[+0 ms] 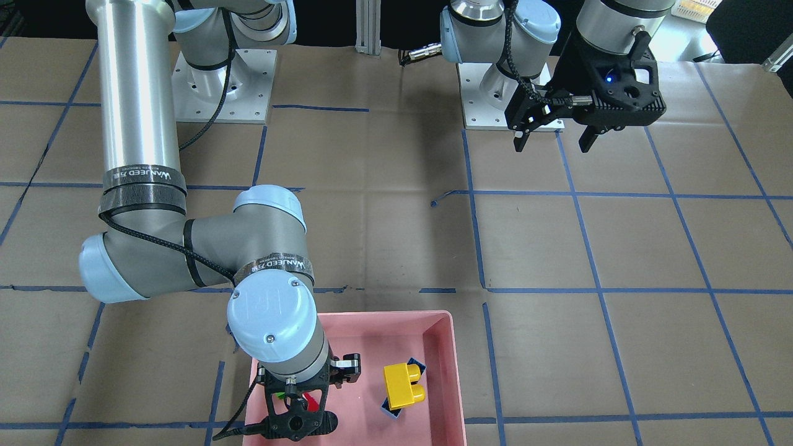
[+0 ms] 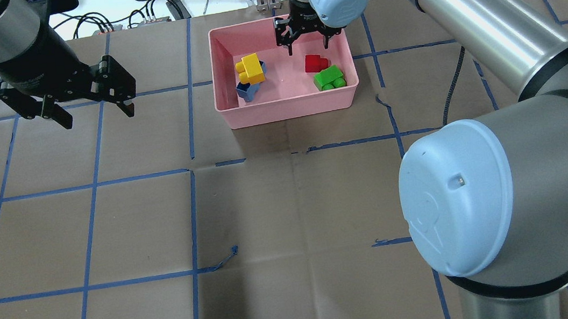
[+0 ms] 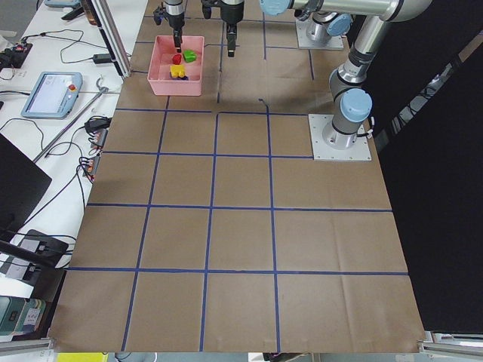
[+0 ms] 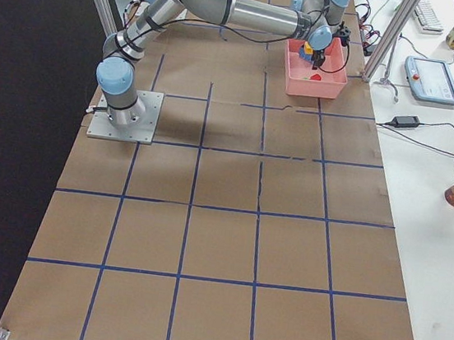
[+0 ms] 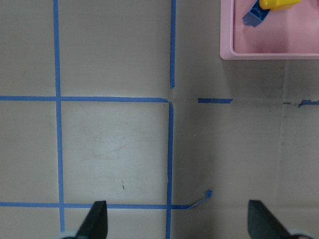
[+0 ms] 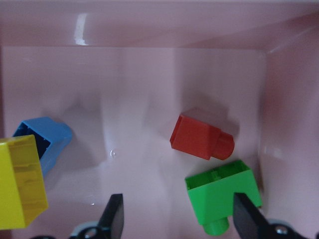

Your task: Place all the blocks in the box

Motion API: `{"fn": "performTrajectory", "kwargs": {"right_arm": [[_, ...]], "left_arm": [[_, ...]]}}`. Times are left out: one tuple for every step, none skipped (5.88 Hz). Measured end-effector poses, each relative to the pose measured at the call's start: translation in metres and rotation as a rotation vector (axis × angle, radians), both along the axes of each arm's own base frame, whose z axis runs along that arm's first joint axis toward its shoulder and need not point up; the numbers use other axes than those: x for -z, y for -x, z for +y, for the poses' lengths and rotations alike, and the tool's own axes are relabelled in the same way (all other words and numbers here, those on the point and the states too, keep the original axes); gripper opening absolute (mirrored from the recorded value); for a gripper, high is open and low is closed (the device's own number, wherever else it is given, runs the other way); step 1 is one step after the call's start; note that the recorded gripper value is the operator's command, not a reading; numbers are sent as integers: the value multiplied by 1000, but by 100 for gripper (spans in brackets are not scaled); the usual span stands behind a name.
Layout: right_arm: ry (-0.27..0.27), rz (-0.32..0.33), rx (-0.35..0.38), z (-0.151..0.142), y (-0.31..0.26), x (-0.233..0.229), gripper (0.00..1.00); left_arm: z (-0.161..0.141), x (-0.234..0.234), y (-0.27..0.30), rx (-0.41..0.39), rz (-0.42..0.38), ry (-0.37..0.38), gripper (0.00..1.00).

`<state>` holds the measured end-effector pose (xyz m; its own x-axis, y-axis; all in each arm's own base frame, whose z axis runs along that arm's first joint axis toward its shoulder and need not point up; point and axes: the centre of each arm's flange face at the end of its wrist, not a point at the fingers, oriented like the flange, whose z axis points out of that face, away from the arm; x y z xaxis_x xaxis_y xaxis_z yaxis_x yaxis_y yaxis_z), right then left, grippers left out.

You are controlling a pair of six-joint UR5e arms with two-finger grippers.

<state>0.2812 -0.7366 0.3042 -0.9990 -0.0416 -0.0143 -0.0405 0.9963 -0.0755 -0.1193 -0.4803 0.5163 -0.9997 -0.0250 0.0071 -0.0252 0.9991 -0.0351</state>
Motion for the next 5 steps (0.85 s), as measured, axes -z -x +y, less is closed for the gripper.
{"fn": "performTrajectory", "kwargs": {"right_arm": [[-28,36,21,10,24,-31,100],[-96,59,26,28,50,-61,100],[-141,66,7,52,76,-86,100],[-164,63,-4,86,102,-107,100],[-167,54,7,131,120,-128,100]], "left_arm": [[0,0,0,0,0,0,100],[0,0,0,0,0,0,100],[0,0,0,0,0,0,100],[0,0,0,0,0,0,100],[0,0,0,0,0,1,100]]}}
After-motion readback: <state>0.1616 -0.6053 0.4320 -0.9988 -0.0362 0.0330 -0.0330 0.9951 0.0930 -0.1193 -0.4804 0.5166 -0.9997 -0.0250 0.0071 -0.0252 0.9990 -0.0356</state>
